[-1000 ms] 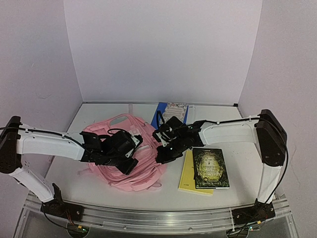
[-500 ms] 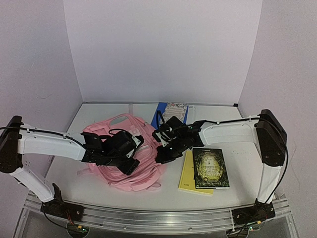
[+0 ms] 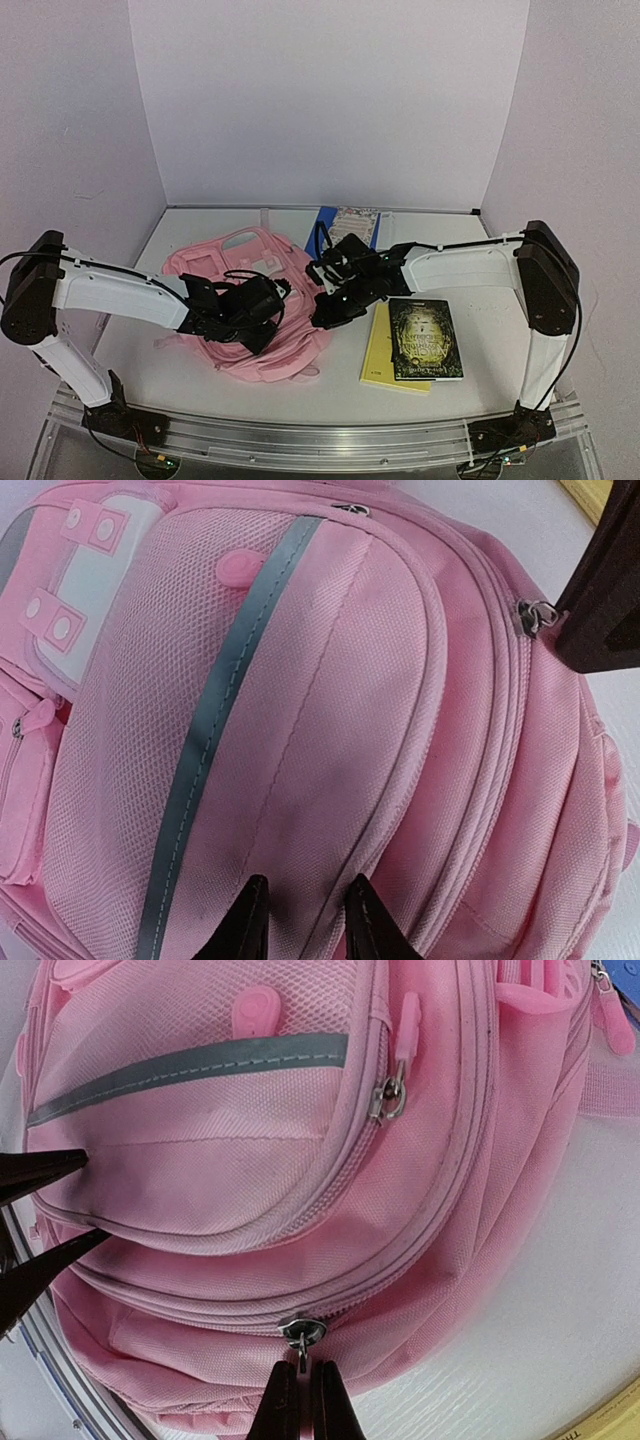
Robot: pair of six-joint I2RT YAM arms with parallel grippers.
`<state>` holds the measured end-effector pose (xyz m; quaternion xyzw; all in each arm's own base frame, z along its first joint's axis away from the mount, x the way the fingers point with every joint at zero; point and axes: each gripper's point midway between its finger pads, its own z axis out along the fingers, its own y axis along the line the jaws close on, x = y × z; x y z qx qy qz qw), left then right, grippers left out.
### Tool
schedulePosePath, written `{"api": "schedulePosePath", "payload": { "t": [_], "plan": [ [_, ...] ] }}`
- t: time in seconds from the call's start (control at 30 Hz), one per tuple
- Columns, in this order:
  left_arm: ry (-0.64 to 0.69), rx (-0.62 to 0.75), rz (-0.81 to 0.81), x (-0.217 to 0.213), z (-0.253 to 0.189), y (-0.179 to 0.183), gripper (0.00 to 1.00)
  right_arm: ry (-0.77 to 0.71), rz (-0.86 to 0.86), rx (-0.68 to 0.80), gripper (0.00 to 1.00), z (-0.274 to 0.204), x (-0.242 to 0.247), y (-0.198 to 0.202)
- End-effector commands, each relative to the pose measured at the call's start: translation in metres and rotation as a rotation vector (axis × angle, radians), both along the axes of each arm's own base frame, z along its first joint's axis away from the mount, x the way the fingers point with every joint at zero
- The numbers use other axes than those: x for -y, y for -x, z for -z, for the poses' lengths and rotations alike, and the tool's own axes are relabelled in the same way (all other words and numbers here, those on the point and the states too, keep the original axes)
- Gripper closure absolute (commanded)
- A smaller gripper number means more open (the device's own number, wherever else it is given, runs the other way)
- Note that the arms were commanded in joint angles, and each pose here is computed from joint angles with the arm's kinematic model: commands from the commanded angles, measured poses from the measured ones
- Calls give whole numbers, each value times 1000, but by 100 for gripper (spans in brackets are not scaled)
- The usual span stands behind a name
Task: Pack the student bag
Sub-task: Unzip the student bag at the center of the board.
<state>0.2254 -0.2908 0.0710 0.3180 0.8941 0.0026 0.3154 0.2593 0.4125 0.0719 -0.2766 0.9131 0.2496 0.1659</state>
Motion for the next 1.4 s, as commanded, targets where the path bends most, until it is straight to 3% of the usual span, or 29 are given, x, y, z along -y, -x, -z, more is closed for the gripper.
{"api": "schedulePosePath", "payload": {
  "t": [0.0,0.17,0.4,0.63,0.87,1.07,1.37],
  "plan": [
    [-28,65,-54,-11,-9,-14,77,-66,-28,45,100,-26,-10,-2],
    [39,17,58,6,-11,0,56,-64,-31,46,100,-25,-10,-2],
    [-25,35,65,-2,-8,-2,50,-65,-37,47,100,-25,-11,-2],
    [-114,77,-17,-15,-2,-14,68,-69,-38,44,100,-27,-11,-1],
    [-77,117,-53,-10,-12,-22,99,-62,-30,66,100,-39,-5,-2],
    [70,159,-47,5,-39,-25,100,-69,-31,52,100,-46,-2,6],
    [267,67,35,39,-70,-24,100,-85,-112,40,100,-66,-24,46]
  ]
}}
